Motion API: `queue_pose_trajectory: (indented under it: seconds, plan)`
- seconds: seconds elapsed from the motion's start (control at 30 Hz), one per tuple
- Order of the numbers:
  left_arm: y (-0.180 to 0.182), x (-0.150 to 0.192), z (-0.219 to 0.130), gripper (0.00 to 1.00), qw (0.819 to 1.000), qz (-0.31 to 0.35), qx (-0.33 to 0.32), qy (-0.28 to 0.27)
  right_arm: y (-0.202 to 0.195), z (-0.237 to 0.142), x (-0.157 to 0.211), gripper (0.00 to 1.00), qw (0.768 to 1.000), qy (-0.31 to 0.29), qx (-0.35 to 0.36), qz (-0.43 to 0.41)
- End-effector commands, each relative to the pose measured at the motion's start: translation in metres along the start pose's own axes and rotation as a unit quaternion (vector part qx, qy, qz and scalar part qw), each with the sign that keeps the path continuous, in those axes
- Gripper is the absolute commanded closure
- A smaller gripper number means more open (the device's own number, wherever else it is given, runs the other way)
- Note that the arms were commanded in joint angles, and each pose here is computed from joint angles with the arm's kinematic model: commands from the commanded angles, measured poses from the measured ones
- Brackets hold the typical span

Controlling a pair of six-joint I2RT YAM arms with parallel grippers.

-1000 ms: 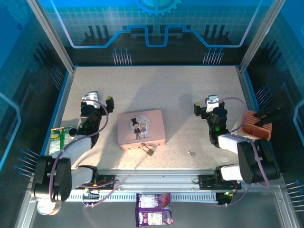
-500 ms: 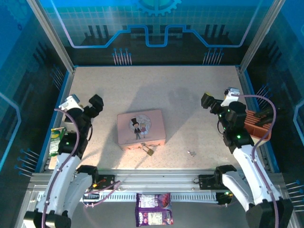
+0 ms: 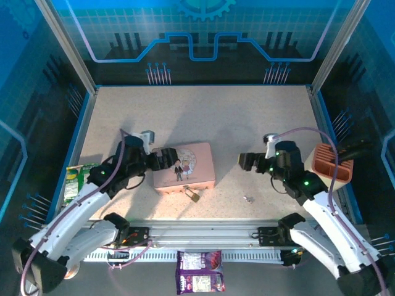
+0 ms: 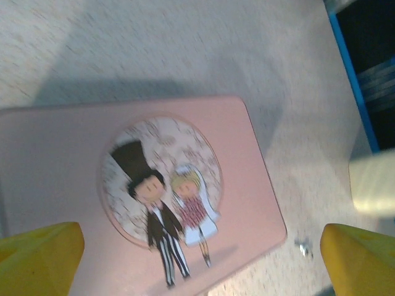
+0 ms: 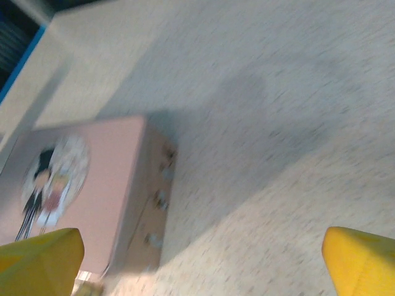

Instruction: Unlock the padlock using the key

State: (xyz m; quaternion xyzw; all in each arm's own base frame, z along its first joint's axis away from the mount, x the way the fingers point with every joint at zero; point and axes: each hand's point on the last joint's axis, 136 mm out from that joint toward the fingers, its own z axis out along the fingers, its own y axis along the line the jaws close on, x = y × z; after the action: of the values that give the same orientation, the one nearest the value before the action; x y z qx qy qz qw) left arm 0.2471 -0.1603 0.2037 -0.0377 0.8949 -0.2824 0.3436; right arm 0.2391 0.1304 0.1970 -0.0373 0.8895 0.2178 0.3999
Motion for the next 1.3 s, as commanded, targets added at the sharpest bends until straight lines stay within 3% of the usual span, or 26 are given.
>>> queue_pose_trajectory:
  seconds: [0.0, 0.17, 0.3, 0.67, 0.87, 1.27]
  plan:
    - [-0.004, 0.022, -0.002, 0.01, 0.999, 0.013, -0.025, 0.032, -0.001, -0.007, 0.021, 0.00, 0.998, 0.044, 0.049, -0.004]
    - [-0.017, 0.067, 0.004, 0.01, 0.997, 0.024, -0.017, 0.075, 0.004, -0.005, 0.065, 0.00, 0.989, 0.122, 0.080, -0.008]
    - [-0.022, 0.084, 0.008, 0.01, 0.996, 0.029, -0.020, 0.085, -0.003, -0.005, 0.094, 0.02, 0.982, 0.158, 0.103, 0.013]
    - [-0.019, 0.085, 0.012, 0.01, 0.998, 0.024, -0.011, 0.059, -0.026, 0.015, 0.155, 0.24, 0.963, 0.218, 0.141, 0.080]
    - [-0.016, 0.080, 0.010, 0.01, 0.999, 0.022, -0.009, 0.035, -0.038, 0.015, 0.171, 0.40, 0.952, 0.241, 0.171, 0.082]
    - [-0.010, 0.081, 0.009, 0.01, 1.000, 0.007, -0.006, 0.022, -0.054, 0.024, 0.188, 0.56, 0.947, 0.252, 0.184, 0.079]
